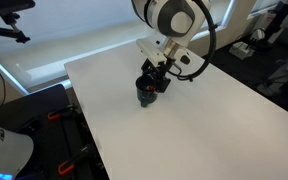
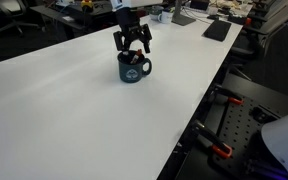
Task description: Put the marker on the table
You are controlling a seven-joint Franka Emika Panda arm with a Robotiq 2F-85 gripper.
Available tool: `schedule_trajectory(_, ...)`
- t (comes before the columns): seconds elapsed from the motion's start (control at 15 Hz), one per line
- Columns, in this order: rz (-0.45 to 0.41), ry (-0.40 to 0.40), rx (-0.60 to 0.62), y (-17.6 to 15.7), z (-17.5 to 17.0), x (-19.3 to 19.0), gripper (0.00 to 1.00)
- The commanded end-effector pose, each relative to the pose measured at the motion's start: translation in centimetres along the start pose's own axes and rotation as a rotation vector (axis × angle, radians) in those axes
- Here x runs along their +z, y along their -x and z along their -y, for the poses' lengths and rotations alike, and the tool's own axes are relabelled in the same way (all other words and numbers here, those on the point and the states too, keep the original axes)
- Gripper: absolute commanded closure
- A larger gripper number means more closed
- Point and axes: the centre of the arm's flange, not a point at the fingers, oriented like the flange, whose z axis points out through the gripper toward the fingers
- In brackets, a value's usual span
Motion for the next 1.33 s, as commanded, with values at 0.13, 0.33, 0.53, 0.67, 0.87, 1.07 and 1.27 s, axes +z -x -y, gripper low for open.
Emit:
schedule_trajectory(0.13, -0.028, 0.030, 0.077, 1.4, -0.9, -1.9, 0.00)
schedule_trajectory(0.33, -0.032, 0.032, 0.105, 1.3, -1.2, -2.4, 0.00)
schedule_trajectory(0.53, -0.032, 0.015, 0.087, 0.4, -1.3, -1.8, 0.00)
schedule_trajectory(0.67, -0.032, 0.015, 0.089, 0.4, -1.3, -1.8, 0.00)
schedule_trajectory(0.87, -0.034, 0.016, 0.084, 0.3, -1.4, -1.7, 0.34)
schedule_trajectory(1.07, -0.030, 0.015, 0.088, 0.3, -1.4, -1.5, 0.57)
schedule_trajectory(1.27, -0.025, 0.016, 0.089, 0.2, -1.4, -1.2, 0.80)
